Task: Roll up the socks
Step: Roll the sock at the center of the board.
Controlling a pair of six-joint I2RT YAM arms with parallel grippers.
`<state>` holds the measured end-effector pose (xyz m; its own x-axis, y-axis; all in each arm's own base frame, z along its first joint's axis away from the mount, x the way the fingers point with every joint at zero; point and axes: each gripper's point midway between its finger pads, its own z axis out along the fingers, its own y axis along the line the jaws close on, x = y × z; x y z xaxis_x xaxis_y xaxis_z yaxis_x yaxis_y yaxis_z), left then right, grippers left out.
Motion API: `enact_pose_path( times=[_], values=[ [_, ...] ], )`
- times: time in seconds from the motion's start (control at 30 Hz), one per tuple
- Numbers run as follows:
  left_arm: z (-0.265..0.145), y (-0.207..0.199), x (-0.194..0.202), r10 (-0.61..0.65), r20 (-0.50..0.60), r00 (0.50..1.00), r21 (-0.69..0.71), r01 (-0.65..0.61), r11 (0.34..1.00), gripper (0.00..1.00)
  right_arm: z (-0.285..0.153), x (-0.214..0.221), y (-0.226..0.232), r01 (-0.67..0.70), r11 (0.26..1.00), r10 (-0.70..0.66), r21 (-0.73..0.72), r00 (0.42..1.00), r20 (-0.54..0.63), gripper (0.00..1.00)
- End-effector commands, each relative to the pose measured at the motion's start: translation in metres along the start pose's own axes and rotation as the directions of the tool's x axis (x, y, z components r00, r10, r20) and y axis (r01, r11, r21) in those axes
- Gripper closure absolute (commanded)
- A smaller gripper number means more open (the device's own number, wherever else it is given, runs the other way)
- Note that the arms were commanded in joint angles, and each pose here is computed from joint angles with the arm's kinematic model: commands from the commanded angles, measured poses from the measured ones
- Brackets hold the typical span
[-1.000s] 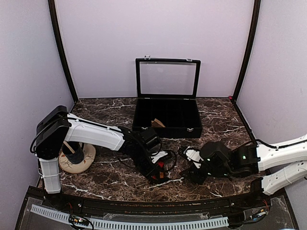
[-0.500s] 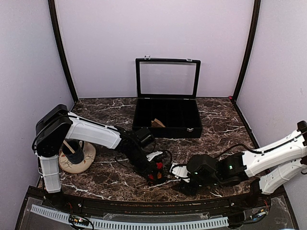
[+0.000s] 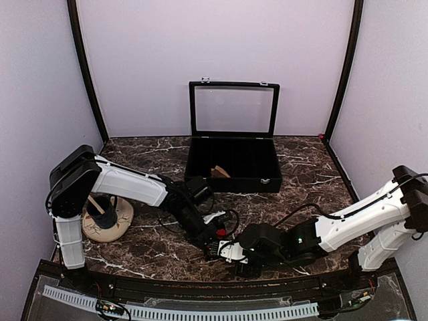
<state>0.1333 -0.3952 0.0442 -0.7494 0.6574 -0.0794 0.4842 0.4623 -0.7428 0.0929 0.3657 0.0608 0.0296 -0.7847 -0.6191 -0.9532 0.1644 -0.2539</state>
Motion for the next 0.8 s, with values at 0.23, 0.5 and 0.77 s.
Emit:
enact_pose_path(
  times=[0.23,0.5,0.77],
  values=[
    [-0.001,0.003,0.014,-0.034,-0.059,0.998,0.065,0.038,0.997,1.0,0.012,-0.022,-0.002,0.112,0.993,-0.114,0.031,0.993,0.039,0.34],
    [-0.002,0.006,0.019,-0.05,-0.074,0.996,0.09,0.057,0.994,1.0,0.01,-0.029,-0.013,0.133,0.986,-0.139,0.098,0.989,0.057,0.4],
    [-0.005,0.009,0.019,-0.063,-0.073,0.995,0.109,0.071,0.992,1.0,0.006,-0.032,-0.007,0.161,0.984,-0.166,0.078,0.984,0.062,0.41]
  ],
)
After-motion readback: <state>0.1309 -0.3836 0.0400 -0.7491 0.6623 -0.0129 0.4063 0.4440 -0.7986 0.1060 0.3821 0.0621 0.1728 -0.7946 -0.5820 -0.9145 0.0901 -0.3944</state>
